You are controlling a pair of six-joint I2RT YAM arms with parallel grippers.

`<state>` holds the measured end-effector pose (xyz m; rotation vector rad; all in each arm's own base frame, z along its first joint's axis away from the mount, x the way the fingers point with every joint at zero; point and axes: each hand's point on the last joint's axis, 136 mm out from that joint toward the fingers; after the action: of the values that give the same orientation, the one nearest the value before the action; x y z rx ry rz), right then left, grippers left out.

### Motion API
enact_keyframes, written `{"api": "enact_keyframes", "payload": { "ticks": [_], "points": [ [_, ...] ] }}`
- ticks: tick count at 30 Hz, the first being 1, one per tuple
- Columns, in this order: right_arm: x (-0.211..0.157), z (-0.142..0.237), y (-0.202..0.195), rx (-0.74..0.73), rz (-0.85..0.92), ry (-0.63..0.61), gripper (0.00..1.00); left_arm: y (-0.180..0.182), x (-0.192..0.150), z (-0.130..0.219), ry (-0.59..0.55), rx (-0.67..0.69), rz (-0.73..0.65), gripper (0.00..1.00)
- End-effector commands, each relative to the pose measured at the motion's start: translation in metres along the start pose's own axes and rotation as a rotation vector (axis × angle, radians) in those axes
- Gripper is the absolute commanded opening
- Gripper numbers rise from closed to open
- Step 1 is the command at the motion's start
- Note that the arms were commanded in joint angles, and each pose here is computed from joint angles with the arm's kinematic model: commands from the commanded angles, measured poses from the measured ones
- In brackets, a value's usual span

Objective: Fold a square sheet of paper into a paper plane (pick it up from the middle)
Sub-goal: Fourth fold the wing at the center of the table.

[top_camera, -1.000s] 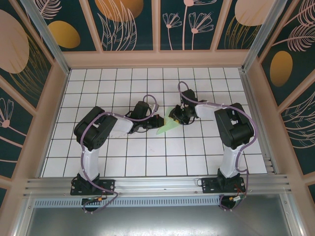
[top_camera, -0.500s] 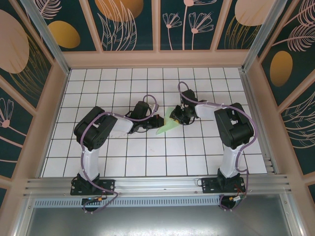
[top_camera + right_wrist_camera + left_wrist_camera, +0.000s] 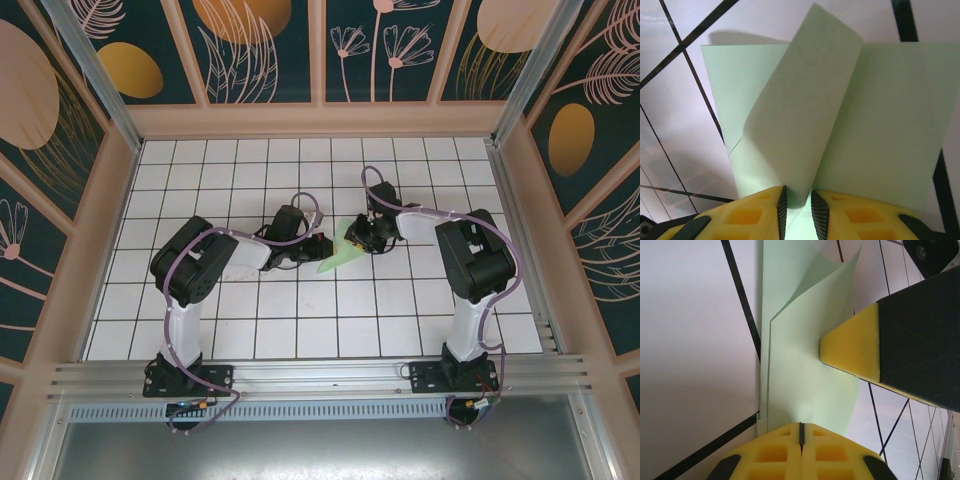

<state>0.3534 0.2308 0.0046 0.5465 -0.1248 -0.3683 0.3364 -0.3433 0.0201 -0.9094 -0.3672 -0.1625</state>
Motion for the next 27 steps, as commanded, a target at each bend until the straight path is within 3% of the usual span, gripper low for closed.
{"api": "enact_keyframes", "payload": {
  "ticks": [1, 7, 13, 22, 25, 27],
  "points": [
    [-0.043, -0.039, -0.114, -0.374, -0.073, 0.099, 0.29, 0.039, -0.028, -0.005, 0.097, 0.134, 0.046, 0.02],
    [-0.033, -0.026, -0.089, -0.308, -0.064, 0.069, 0.29, 0.059, -0.045, -0.001, 0.161, 0.226, 0.043, 0.0],
    [-0.015, 0.006, -0.029, -0.143, -0.023, 0.013, 0.3, 0.07, -0.046, 0.002, 0.194, 0.301, 0.006, 0.0],
    [0.006, 0.07, 0.04, 0.076, 0.087, -0.168, 0.35, 0.08, -0.049, 0.003, 0.213, 0.348, -0.021, 0.0],
    [0.002, 0.07, 0.046, 0.13, 0.123, -0.183, 0.3, 0.082, -0.048, 0.003, 0.213, 0.358, -0.029, 0.0],
    [-0.002, 0.063, 0.049, 0.143, 0.151, -0.18, 0.21, 0.084, -0.049, 0.003, 0.216, 0.365, -0.032, 0.0]
  ]
}}
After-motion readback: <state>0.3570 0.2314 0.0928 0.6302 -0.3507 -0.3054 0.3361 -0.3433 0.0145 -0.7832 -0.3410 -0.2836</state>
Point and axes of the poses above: each hand's point on the last joint's axis, 136 mm out from that joint toward the fingers, its own z axis back along the fingers, its own y axis along the line the jaws close on, x = y × z, and after that the axes turned 2 degrees about -z, right-handed
